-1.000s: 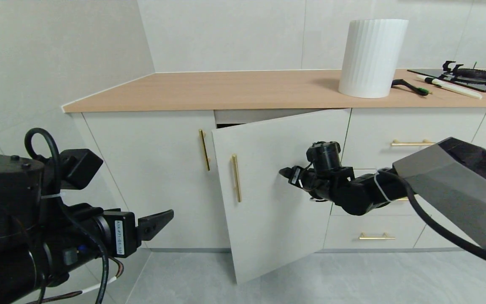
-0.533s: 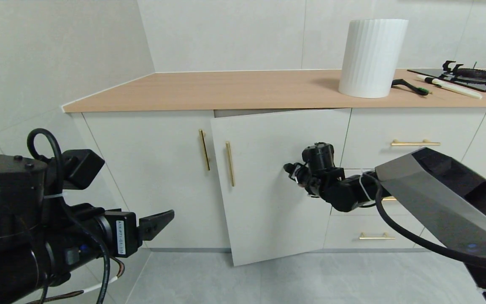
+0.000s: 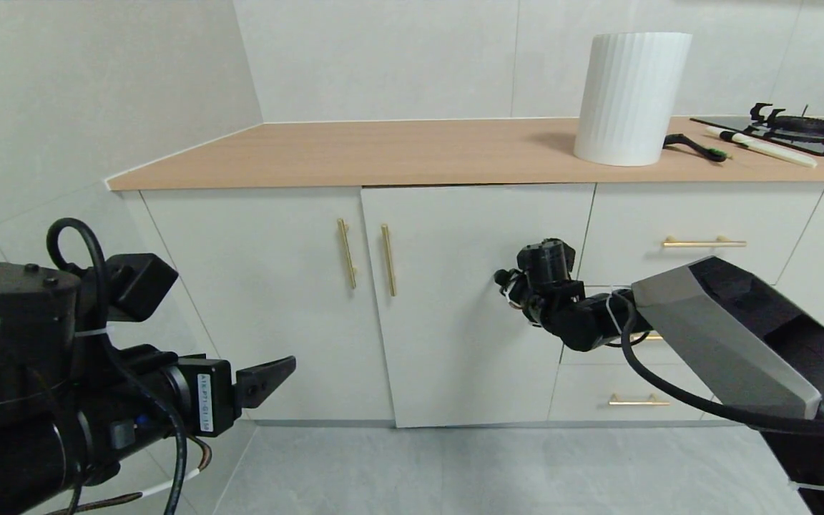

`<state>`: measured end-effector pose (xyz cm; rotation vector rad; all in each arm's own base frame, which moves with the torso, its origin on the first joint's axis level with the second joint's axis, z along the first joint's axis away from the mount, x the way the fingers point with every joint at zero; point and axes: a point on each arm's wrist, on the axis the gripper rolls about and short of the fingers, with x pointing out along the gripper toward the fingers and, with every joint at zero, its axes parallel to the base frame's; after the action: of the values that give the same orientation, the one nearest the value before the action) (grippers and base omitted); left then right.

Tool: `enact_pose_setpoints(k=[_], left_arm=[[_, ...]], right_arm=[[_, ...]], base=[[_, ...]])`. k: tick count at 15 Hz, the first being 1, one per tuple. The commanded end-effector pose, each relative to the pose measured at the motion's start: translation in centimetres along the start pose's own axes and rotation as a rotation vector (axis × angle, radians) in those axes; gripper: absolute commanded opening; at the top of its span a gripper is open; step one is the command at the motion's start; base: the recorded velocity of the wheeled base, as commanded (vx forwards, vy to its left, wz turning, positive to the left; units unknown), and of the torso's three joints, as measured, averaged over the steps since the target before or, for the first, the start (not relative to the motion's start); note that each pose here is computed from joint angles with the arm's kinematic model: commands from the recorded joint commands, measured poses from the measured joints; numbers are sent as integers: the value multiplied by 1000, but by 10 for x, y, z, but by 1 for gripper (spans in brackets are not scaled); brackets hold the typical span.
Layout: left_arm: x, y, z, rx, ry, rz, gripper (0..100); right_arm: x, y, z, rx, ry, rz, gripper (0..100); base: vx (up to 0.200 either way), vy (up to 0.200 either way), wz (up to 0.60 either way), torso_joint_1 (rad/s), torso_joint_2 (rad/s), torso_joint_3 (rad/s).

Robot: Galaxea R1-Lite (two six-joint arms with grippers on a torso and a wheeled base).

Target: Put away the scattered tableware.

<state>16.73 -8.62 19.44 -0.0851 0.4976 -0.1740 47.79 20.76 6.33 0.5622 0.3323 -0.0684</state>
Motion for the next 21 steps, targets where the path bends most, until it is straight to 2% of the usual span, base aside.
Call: enact_pose_setpoints(k=[1,8,10,13,14,16,18,19,20,21], left_arm=[[0,0,0,0,0,1,100],[0,0,0,-1,-1,0,100],[-1,0,1,-2,-5,-1,100],[-3,3,3,-12,-19,9,100],[-9,8,7,-30,-50,26,100],[-27,15,8,-33,-90,39,100],[-46,24,-1,-32,-78,94,100],[-55,28,-5,-35,-91,113,100],[-70,33,-10,-52,-141,131,100],[-91,43,-23,-76,-209,154,100]], right_arm=[[11,-6,-1,-1,-12,-36,100],[12,-6,1,2,-19,-44,100],[-7,1,10,-5,-9,-35,100],[-87,25,50,-23,22,62,100],[-128,26,71,-63,12,96,100],[-191,22,99,-132,-46,155,100],[-251,2,116,-181,-92,183,100],[-272,-9,117,-206,-97,185,100],[-304,-30,117,-260,-109,185,100],[-352,-64,114,-329,-152,188,100]], base=[[0,0,0,0,0,0],[0,0,0,0,0,0],[0,0,0,0,0,0],[0,0,0,0,0,0],[0,0,0,0,0,0],[0,0,0,0,0,0],[0,0,0,0,0,0],[0,0,0,0,0,0],[0,0,0,0,0,0],[0,0,0,0,0,0]])
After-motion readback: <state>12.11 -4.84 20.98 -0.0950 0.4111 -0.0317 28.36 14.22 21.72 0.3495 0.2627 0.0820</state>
